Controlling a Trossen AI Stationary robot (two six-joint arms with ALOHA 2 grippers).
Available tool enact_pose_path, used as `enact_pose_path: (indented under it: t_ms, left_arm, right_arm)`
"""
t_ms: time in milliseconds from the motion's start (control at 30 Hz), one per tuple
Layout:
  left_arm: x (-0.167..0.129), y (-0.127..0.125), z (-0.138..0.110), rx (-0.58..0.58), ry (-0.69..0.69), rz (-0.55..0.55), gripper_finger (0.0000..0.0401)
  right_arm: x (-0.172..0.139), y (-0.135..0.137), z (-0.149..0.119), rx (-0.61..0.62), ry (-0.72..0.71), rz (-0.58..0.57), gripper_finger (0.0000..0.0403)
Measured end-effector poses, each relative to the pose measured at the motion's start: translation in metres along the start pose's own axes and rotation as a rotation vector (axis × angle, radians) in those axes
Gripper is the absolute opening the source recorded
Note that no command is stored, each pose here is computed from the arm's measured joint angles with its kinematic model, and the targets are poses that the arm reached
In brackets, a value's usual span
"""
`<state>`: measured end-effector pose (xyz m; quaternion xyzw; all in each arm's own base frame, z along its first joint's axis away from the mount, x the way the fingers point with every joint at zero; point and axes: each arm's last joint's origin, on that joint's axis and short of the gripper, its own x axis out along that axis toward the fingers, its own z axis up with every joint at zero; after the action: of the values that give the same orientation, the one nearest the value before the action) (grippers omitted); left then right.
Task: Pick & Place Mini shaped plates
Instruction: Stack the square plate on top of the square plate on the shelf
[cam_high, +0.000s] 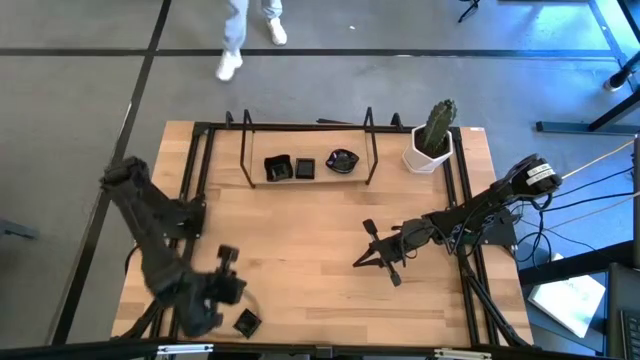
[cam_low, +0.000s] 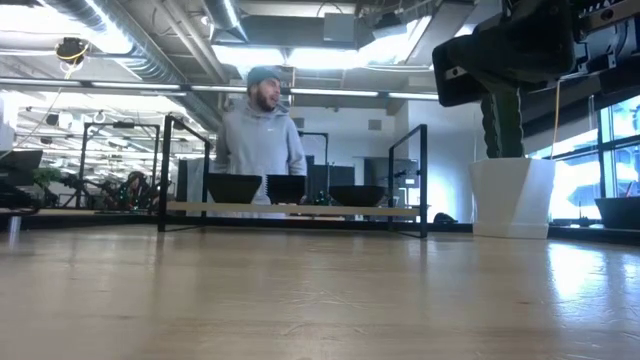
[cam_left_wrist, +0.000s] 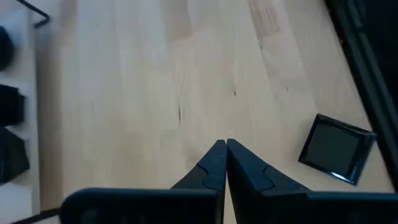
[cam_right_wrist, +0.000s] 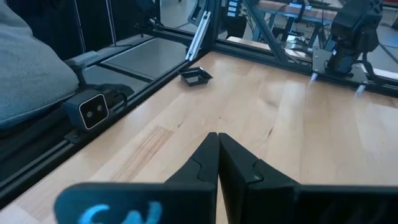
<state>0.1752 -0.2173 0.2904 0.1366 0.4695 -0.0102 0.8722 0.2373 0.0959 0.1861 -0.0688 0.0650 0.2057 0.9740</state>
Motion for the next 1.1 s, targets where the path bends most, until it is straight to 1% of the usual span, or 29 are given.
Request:
enact_pose_path:
  t_ms: [100, 200, 300, 400, 467, 567, 733, 800, 867, 967, 1100]
  left_arm:
    - [0.006, -0.03, -0.016, 0.006, -0.028, 0.047, 0.0013]
    - [0.017, -0.059, -0.026, -0.005, -0.029, 0.044, 0.0023]
    - [0.036, -0.084, -0.03, -0.02, -0.003, -0.019, 0.0046]
    - [0.057, -0.104, -0.029, -0.047, 0.015, -0.093, 0.0079]
    - [0.069, -0.115, -0.03, -0.026, 0.027, -0.142, 0.01]
    - [0.077, -0.124, -0.032, -0.008, 0.056, -0.187, 0.013]
    - [0.08, -0.126, -0.033, -0.046, 0.057, -0.18, 0.0168]
    - [0.082, -0.128, -0.035, -0.039, 0.06, -0.175, 0.0178]
    - [0.087, -0.132, -0.039, -0.009, 0.081, -0.18, 0.0184]
    - [0.096, -0.138, -0.045, 0.029, 0.148, -0.206, 0.0183]
    - [0.104, -0.14, -0.049, 0.048, 0.176, -0.19, 0.0177]
  right_arm:
    - [0.0, 0.0, 0.0, -0.013, 0.0, 0.0, 0.0007]
    - [0.0, 0.0, 0.001, -0.012, -0.007, -0.001, 0.0007]
    - [0.0, 0.0, 0.002, -0.003, -0.022, -0.003, 0.0007]
    - [0.0, 0.0, 0.002, -0.002, -0.026, -0.003, 0.0007]
    - [0.0, 0.0, 0.003, -0.001, -0.027, -0.003, 0.0007]
    - [0.0, 0.0, 0.003, 0.0, -0.027, -0.003, 0.0007]
    - [0.0, 0.0, 0.002, 0.003, -0.026, -0.003, 0.0007]
    - [0.0, 0.0, 0.002, 0.004, -0.018, -0.002, 0.0007]
    - [0.0, 0.0, 0.001, 0.004, -0.011, -0.001, 0.0007]
    - [0.0, 0.0, 0.001, 0.004, -0.01, -0.001, 0.0007]
    - [0.0, 0.0, 0.001, 0.004, -0.012, -0.001, 0.0007]
